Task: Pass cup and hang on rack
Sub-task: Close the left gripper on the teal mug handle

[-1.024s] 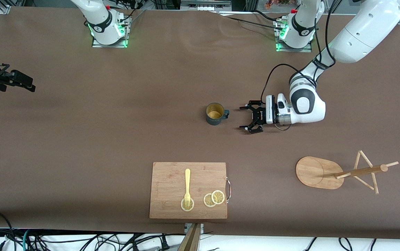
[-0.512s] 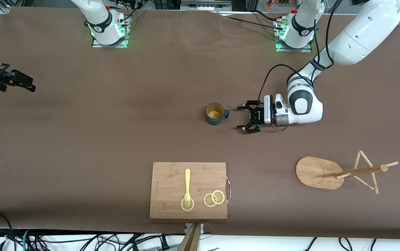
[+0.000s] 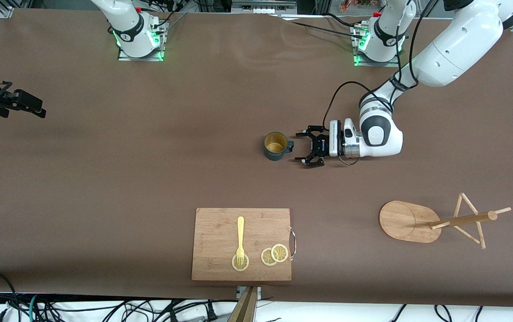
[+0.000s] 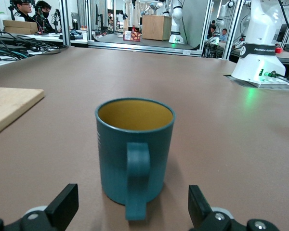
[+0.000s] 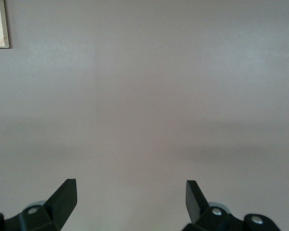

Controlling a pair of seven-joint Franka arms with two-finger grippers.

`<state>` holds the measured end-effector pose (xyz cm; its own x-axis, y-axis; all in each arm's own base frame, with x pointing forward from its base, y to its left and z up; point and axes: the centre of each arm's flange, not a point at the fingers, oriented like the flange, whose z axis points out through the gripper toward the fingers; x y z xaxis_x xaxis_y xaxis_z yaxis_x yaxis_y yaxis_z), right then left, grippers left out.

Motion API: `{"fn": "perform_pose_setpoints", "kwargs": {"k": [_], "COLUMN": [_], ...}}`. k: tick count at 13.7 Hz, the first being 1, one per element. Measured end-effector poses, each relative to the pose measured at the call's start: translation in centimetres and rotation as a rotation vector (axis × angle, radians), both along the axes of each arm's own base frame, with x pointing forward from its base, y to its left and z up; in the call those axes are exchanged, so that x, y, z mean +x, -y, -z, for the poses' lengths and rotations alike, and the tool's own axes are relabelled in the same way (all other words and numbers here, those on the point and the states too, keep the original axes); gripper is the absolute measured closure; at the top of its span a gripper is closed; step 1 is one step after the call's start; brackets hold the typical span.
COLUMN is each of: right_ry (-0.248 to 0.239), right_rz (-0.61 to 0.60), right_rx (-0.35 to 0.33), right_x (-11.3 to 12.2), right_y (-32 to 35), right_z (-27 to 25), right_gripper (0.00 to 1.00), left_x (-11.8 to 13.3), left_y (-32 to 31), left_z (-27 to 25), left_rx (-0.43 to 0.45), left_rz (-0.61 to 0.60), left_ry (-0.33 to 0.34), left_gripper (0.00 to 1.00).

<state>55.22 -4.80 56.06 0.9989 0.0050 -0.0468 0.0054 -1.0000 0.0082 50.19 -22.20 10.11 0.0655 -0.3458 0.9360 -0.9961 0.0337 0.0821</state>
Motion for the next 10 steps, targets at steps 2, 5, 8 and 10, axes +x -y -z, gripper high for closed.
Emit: {"fn": "perform_pose_setpoints", "kwargs": {"k": [2,5,8,10], "right_ry": [0.000,-0.001,-0.006,-0.006], "right_rz": [0.000,0.000,0.000,0.001], "right_rx": [0.000,0.000,0.001,0.001], "right_x": [0.0,0.0,-0.1,-0.1], "right_y": [0.0,0.0,0.0,0.0], "right_z": [0.0,0.0,0.1,0.1], "right_gripper": [0.00,0.00,0.00,0.00], "left_x": [-0.2,-0.2,0.2,0.3], "left_y": [0.1,0.6,1.0,1.2], "left_z": [0.4,0.5,0.2,0.2], "left_rx": [-0.004,-0.011,-0.017,-0.019], "left_rz": [0.003,-0.003,-0.001,0.000], "left_ry": [0.000,-0.003,0.009,0.012], "left_gripper": [0.00,0.00,0.07,0.06]}}
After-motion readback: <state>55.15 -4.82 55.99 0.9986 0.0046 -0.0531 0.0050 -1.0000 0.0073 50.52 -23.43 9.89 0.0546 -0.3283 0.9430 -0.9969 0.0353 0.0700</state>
